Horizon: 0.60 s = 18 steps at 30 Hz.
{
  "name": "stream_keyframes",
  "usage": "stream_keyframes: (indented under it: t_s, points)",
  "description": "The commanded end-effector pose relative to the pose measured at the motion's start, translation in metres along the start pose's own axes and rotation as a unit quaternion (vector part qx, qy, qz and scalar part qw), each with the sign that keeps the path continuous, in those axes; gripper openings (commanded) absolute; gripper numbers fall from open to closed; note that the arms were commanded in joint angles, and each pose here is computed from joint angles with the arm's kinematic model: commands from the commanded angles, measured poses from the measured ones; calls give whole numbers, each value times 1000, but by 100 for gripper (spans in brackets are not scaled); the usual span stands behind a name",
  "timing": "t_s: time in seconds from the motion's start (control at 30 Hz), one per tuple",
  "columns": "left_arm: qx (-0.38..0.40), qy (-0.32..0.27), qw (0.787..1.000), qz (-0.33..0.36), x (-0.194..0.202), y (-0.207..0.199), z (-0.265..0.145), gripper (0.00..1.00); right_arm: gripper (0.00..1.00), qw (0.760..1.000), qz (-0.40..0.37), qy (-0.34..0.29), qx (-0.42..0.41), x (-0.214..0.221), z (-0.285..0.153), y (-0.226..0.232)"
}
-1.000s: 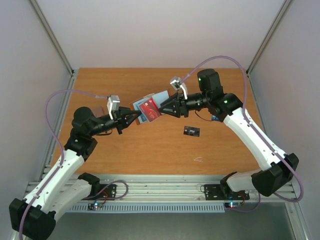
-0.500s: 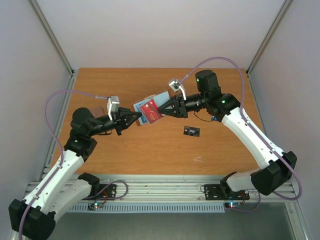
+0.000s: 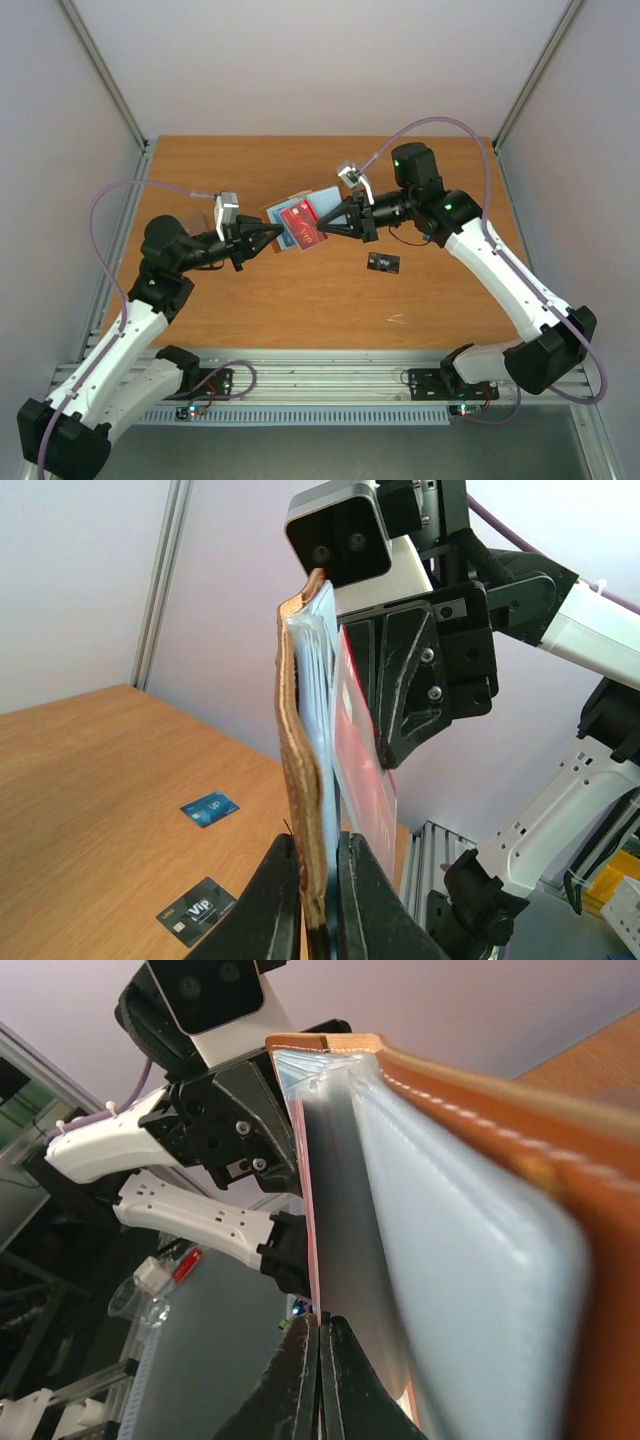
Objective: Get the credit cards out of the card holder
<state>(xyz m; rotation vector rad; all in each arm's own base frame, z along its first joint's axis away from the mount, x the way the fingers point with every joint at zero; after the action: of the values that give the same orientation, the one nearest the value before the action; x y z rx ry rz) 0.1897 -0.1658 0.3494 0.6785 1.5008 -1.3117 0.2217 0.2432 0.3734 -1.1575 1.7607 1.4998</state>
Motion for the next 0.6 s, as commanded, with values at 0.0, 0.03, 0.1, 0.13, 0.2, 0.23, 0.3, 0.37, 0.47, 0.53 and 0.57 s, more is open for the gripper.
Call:
stream_keyframes:
  t_s: [0.0, 0.03, 0.1, 0.13, 0.2, 0.23, 0.3, 0.37, 0.47, 0.53, 0.57]
  points:
    - [27, -23, 999, 41, -11, -15, -3, 0, 1, 1000, -19, -15, 19, -2, -17, 6]
    - [27, -23, 999, 42, -10, -15, -3, 0, 1, 999, -17, -17, 25, -2, -21, 6]
    - [26, -22, 999, 41, -10, -15, -3, 0, 1, 999, -13, -21, 39, -2, -30, 4]
    - [26, -22, 999, 41, -10, -15, -3, 0, 1, 999, -12, -24, 43, -2, -34, 4]
    - [26, -21, 999, 39, -9, -14, -3, 0, 1, 998, -10, -28, 49, -2, -40, 4]
    - [25, -21, 999, 40, -9, -14, -3, 0, 1, 998, -10, -28, 52, -2, -43, 5]
    - [25, -20, 999, 39, -9, -14, -3, 0, 1, 998, -9, -26, 59, -1, -46, 6]
    - [24, -20, 999, 38, -9, -14, -3, 0, 1, 997, -11, -23, 66, 0, -50, 7]
    - [24, -18, 999, 38, -8, -13, -3, 0, 1, 997, -10, -22, 75, 1, -56, 7]
    - [24, -19, 999, 39, -9, -14, -3, 0, 1, 997, -10, -22, 74, 1, -58, 8]
    - [24, -18, 999, 38, -9, -14, -3, 0, 1, 997, -9, -21, 74, 2, -58, 8]
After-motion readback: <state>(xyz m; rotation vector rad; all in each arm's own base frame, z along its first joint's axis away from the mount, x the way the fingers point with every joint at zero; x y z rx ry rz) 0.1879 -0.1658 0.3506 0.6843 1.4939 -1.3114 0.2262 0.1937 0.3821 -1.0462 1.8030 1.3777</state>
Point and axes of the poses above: each gripper's point midway between its finger pads, its own z axis out along the fingers, its own y axis along the line the jaws close on, x = y × z, the point moved 6 cm from there along -z, back along the fingers, and after that the axes turned 4 degrees about -z, right-handed, at the moved point
